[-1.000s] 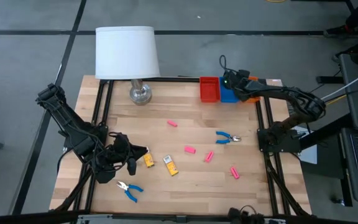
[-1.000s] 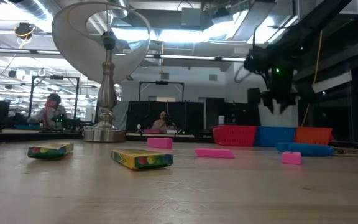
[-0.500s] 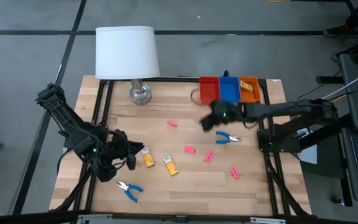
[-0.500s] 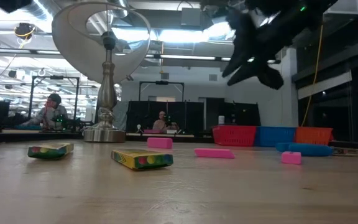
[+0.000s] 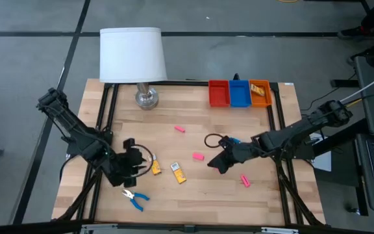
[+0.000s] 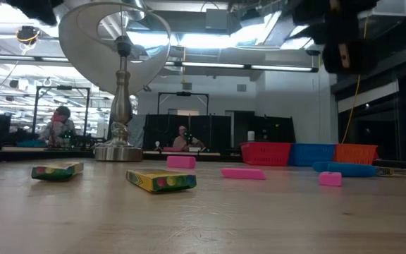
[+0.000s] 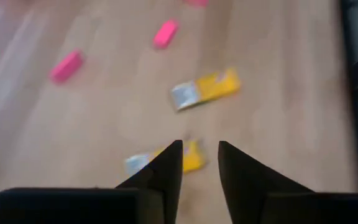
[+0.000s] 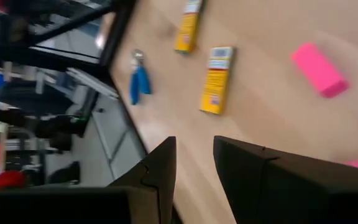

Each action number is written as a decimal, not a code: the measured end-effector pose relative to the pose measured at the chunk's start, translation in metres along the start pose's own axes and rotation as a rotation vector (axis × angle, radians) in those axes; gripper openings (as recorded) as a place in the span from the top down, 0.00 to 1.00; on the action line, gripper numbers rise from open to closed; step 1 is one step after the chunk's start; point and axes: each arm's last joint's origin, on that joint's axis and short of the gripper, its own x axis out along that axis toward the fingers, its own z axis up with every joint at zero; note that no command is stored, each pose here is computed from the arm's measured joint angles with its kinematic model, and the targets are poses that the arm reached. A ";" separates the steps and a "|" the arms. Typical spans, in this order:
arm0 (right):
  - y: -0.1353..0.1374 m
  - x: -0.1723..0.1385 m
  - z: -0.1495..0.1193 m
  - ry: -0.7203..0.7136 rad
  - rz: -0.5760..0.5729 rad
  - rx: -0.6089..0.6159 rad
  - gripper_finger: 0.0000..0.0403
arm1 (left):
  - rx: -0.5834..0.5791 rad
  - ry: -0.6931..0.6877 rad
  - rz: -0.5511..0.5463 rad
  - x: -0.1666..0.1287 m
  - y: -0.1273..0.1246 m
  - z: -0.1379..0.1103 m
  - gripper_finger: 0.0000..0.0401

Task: Pick & Place School Supplies
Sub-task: Put the left crayon box into the orange bin, then put the crayon box into the orange bin

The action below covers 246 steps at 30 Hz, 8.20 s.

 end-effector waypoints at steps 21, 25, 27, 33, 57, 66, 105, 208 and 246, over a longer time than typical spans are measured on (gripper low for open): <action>0.024 -0.009 -0.015 -0.308 0.137 -0.017 0.72 | 0.968 0.477 -0.288 0.116 0.025 0.007 0.35; 0.028 -0.011 -0.019 -0.345 0.153 -0.010 0.72 | 1.022 0.537 -0.330 0.129 0.026 0.001 0.35; 0.028 -0.012 -0.022 -0.365 0.149 -0.008 0.72 | 1.077 0.537 -0.346 0.132 0.024 0.000 0.35; 0.028 -0.014 -0.025 -0.399 0.142 -0.002 0.72 | 1.172 0.482 -0.353 0.139 0.022 0.002 0.35; 0.027 -0.014 -0.025 -0.440 0.129 0.042 0.72 | 1.168 0.464 -0.356 0.157 0.040 -0.023 0.35; 0.027 -0.015 -0.025 -0.458 0.125 0.050 0.72 | 1.092 0.444 -0.317 0.160 0.041 -0.020 0.58; 0.018 -0.003 0.029 -0.383 0.179 0.215 0.53 | 0.375 -0.179 -0.021 0.111 0.068 0.132 0.69; -0.161 -0.125 0.163 -0.595 -1.233 0.425 0.82 | -0.423 -0.391 0.301 -0.020 0.013 0.054 0.62; -0.201 -0.140 0.185 -0.414 -1.341 0.354 0.23 | -0.468 -0.474 0.305 -0.022 0.011 0.059 0.62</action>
